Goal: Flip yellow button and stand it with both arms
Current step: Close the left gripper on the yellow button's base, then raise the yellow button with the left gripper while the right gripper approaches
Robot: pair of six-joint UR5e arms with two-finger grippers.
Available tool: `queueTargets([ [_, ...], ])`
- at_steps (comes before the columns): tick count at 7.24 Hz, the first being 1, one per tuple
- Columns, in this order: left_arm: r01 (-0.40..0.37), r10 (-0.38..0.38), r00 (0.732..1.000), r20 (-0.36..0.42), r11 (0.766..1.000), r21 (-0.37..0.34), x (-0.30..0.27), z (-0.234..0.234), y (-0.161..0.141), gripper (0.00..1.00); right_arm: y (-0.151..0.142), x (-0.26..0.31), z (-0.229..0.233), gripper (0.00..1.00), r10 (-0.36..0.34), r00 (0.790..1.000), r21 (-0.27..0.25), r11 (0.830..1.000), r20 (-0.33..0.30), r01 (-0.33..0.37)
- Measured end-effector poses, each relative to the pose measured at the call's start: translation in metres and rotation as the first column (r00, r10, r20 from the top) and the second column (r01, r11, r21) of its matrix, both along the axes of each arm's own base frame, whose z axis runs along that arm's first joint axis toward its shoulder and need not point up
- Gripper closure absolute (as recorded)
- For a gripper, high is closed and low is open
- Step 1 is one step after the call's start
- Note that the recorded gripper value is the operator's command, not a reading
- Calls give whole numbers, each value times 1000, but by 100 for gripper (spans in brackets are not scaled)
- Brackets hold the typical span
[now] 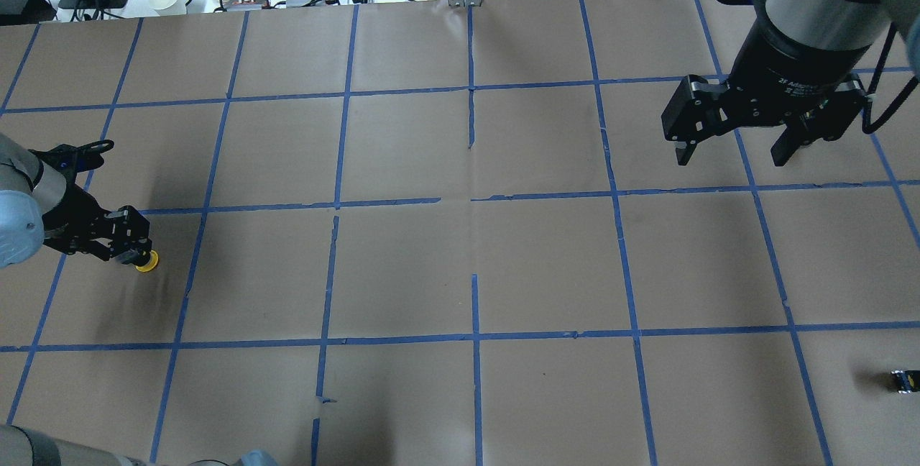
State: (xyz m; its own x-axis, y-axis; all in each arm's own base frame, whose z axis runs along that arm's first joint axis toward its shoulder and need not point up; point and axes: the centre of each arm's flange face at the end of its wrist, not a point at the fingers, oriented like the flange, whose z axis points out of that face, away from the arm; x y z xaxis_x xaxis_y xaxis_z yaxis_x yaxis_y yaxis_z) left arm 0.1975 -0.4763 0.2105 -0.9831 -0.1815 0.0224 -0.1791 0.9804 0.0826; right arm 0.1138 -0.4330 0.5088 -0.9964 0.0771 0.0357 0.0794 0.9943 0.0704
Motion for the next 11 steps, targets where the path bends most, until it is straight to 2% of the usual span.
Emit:
queueTargets([
  [1, 2, -2, 1000, 1, 1000, 0, 0, 0, 0, 77, 0, 1, 0, 0, 2, 1000, -1, 1000, 2, -2],
  [4, 28, -28, 999, 18, 999, -18, -2, 17, -6, 79, 0, -1, 0, 0, 0, 1000, 0, 1000, 0, 0],
  [6, 86, -86, 996, -8, 996, -27, -30, 53, -24, 79, 0, 0, -3, 0, 1, 1000, 9, 1000, 1, -1],
  [8, 142, -147, 981, -128, 989, -51, -83, 80, -37, 79, -1, 3, -7, 0, -3, 1000, 16, 1000, 21, 3],
  [9, 155, -165, 962, -215, 986, -63, -114, 89, -38, 79, -4, 9, -8, 0, -43, 996, 18, 999, 73, 42],
  [10, 138, -153, 932, -329, 988, -71, -149, 96, -36, 79, -11, 19, -10, 0, -135, 976, 37, 991, 171, 131],
  [11, 82, -112, 879, -463, 993, -84, -195, 107, -36, 79, -21, 30, -9, 0, -244, 930, 74, 970, 273, 233],
])
